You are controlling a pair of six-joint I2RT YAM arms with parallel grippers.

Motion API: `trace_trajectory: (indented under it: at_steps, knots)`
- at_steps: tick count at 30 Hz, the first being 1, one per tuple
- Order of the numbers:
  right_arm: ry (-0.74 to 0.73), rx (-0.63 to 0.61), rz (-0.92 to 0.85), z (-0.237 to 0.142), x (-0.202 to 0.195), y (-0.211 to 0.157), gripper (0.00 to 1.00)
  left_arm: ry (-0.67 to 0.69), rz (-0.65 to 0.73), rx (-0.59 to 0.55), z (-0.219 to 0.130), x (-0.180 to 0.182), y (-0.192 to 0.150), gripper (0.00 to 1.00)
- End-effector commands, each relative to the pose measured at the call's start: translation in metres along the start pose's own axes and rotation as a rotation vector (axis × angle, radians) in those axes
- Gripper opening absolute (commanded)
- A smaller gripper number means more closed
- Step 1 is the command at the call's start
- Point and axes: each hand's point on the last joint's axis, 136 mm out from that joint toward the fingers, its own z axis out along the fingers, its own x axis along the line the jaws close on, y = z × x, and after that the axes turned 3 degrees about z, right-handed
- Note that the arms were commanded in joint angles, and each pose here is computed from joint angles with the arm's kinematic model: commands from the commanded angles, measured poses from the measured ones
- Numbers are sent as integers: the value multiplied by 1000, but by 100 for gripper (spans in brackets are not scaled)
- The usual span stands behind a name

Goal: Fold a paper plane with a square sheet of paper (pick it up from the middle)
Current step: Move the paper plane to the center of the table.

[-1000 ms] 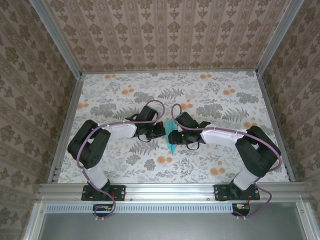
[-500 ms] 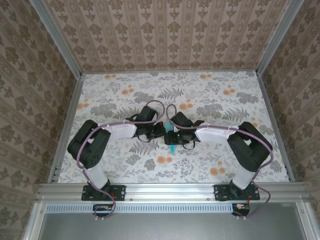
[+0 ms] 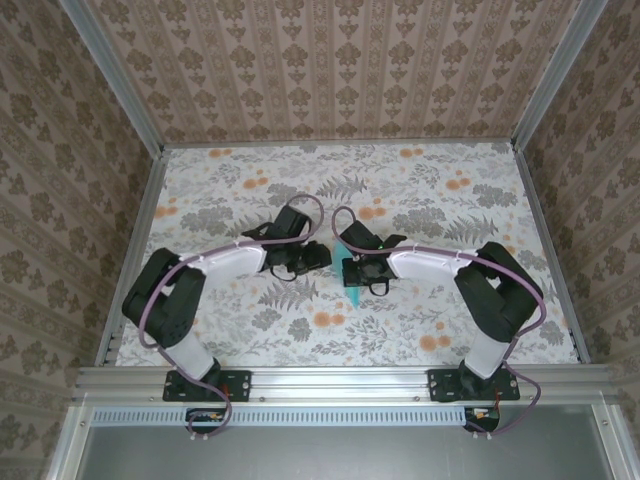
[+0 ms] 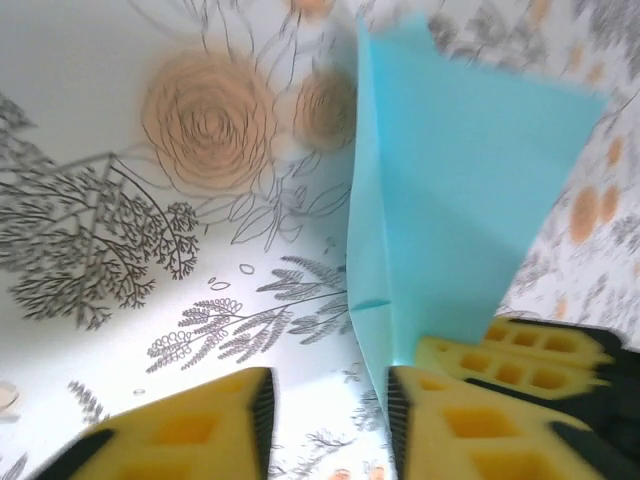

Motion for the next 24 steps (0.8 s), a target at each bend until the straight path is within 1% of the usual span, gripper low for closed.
trace_trajectory:
  at_steps: [1, 2, 7, 10, 13, 17, 21, 22, 24]
  knots:
    - [-118, -20, -77, -22, -23, 2, 3, 94, 15, -73, -35, 9, 17, 47]
    - [-123, -27, -93, -23, -24, 4, 4, 117, 1, -86, -40, 16, 19, 50]
    - [-183, 1, -117, -17, -35, 2, 5, 222, -77, -146, -62, 55, 28, 61]
    - [-193, 7, -107, -10, -35, 4, 5, 258, -79, -181, -74, 69, 29, 71]
    - [-196, 12, -94, -5, -33, 7, 7, 291, -67, -220, -86, 79, 30, 80]
    - [-169, 30, -72, 3, -27, 5, 13, 332, -53, -256, -101, 88, 31, 91]
    - [-174, 46, -51, 8, -28, 1, 19, 347, -45, -267, -107, 91, 30, 98]
    - [-178, 52, -50, 10, -28, 0, 19, 348, -45, -268, -108, 91, 30, 100]
    - [-187, 60, -43, 13, -30, -2, 18, 355, -47, -270, -110, 93, 29, 100]
